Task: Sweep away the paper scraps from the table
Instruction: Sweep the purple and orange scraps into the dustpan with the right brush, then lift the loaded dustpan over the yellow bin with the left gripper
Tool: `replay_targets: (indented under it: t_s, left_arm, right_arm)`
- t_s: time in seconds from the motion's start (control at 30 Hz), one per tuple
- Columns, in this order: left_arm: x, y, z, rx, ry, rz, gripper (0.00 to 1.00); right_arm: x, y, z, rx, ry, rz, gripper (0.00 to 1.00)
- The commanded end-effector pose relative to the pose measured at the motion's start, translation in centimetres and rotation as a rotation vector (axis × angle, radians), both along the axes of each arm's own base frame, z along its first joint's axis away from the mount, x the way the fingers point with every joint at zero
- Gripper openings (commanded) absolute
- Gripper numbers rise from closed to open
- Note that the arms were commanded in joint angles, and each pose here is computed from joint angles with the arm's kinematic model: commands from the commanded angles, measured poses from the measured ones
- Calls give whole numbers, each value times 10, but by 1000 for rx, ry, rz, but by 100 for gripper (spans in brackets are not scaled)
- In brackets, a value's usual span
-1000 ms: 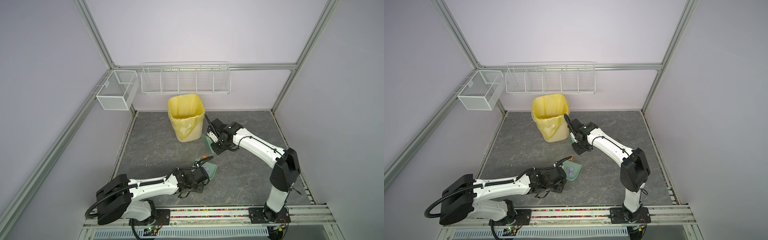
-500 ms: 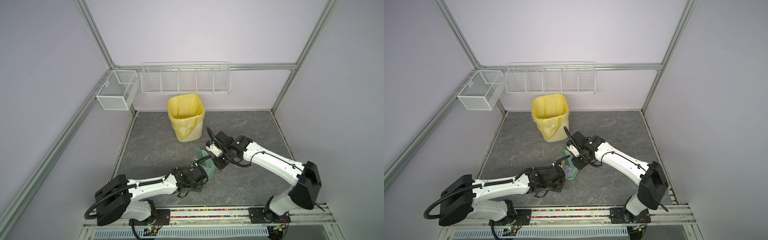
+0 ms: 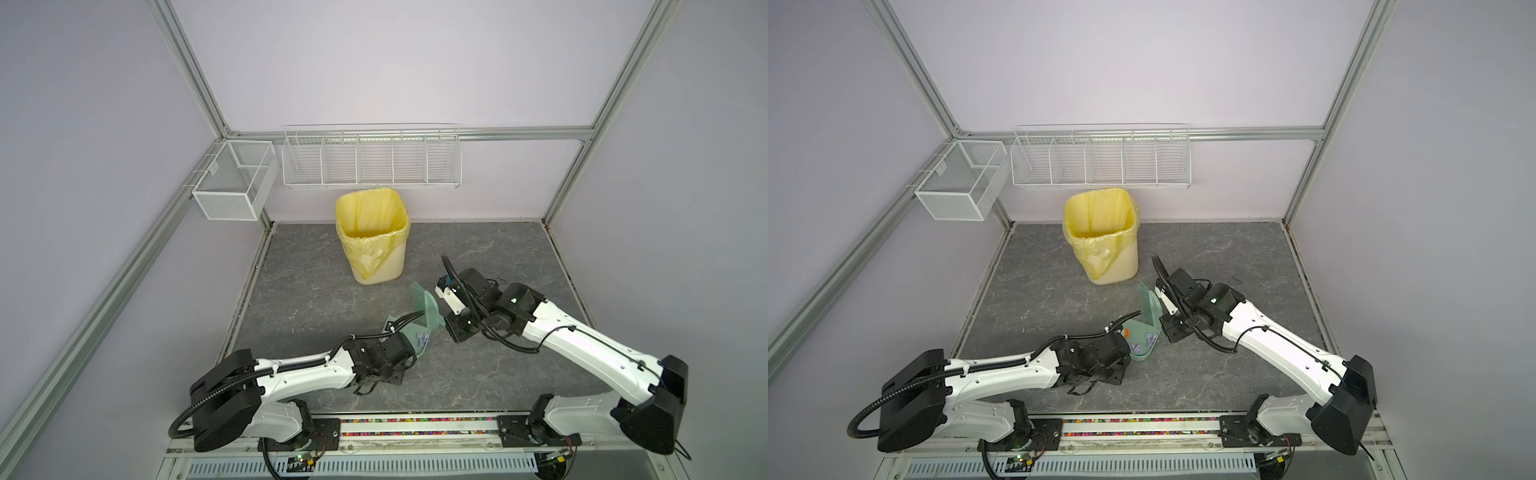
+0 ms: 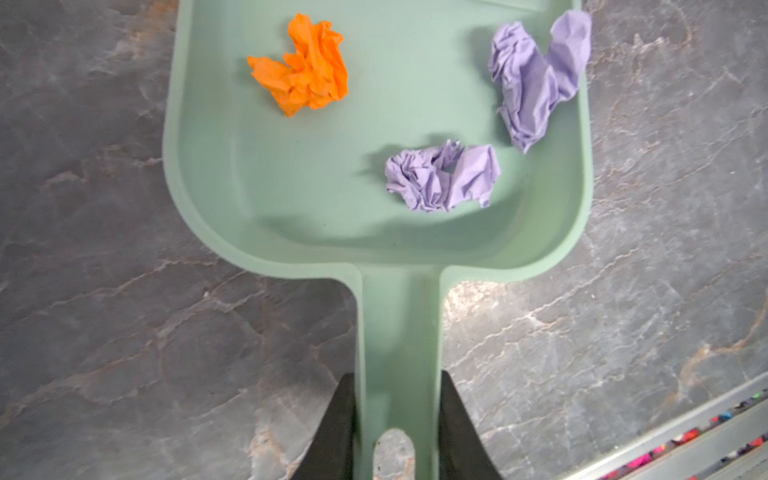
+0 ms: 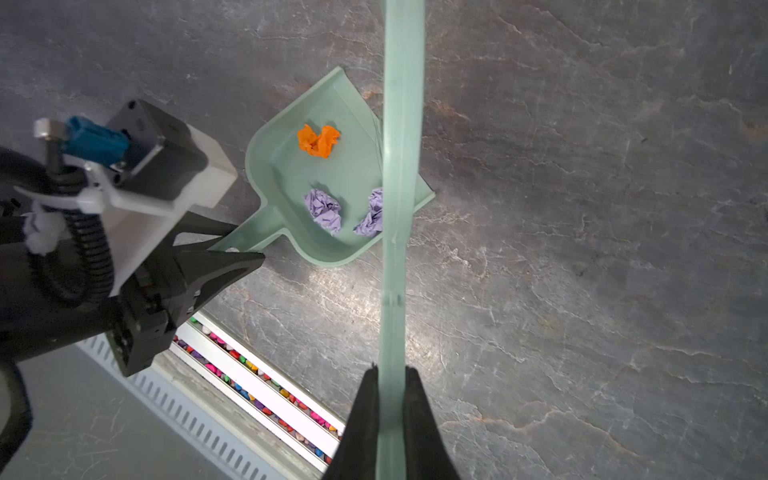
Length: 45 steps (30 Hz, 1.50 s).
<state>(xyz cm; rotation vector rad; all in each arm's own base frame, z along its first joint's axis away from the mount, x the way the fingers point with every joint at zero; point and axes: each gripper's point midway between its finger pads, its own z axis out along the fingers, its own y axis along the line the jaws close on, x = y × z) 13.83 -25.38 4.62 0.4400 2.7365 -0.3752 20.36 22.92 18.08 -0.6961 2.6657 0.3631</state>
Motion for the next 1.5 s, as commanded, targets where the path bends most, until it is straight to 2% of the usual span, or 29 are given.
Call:
replay_targets:
  t_s: [0.0,0.1,0.5,0.83,1.1,1.2,1.3,1.47]
  left_arm:
    - [6,3,3,12,-28,7,0]
    - [8,1,6,4,-42,8,0]
    - [18,-14,21,-48,-91,-2,0]
    - [20,-27,55,-98,-102,-26,0]
    - [18,-40,89,-173,-98,-45,0]
    - [19,-47,97,-214,-115,-62,0]
    - [22,-45,101,-199,-127,-50,0]
    - [29,-46,125,-208,-183,-56,0]
  right_arm:
    - [2,4,14,106,-20,-67,7]
    - [3,4,23,156,-37,-94,7]
    - [24,-55,25,148,-122,-365,7]
    - [18,-86,15,88,-140,-440,7]
    - [0,-113,-10,-53,-84,-481,7]
    - [-7,-113,-17,-21,-66,-492,7]
    - [-13,-104,-32,50,-25,-496,7]
    - [-20,-111,-39,52,-20,-526,7]
